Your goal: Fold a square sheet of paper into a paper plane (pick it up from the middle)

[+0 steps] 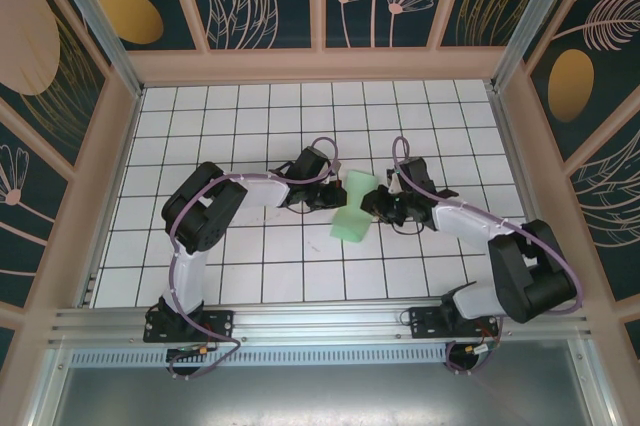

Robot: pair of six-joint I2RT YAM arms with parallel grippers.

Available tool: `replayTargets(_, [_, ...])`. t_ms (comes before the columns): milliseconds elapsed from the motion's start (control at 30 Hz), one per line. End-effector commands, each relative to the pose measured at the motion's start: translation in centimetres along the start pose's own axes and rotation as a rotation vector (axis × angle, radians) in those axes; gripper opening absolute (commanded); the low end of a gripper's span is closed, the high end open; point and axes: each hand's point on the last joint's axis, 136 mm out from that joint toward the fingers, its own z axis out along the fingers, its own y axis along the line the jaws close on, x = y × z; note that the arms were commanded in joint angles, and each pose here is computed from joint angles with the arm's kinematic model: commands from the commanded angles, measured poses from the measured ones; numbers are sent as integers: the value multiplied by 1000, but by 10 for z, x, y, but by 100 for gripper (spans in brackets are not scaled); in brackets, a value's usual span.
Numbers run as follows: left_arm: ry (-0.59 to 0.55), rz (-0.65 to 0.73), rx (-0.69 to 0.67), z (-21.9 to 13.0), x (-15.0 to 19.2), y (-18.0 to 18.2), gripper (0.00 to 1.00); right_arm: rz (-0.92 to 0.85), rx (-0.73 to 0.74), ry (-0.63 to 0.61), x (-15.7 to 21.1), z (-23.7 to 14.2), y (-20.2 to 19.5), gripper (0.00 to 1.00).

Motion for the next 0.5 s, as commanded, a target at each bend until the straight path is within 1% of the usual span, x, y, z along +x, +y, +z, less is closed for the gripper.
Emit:
replayTargets(0, [78, -42, -110, 13, 25, 37, 0, 39, -1, 57, 14, 10, -12, 24])
replayTargets(167, [86, -41, -110, 15, 27, 38, 0, 59, 64, 85, 21, 20, -33, 24])
replayTargets(367, [87, -43, -107, 16, 27, 39, 0, 81, 161, 88, 26, 21, -56, 24])
replayTargets(467, [88, -42, -105, 16, 27, 38, 0, 82, 178, 92, 28, 21, -59, 24])
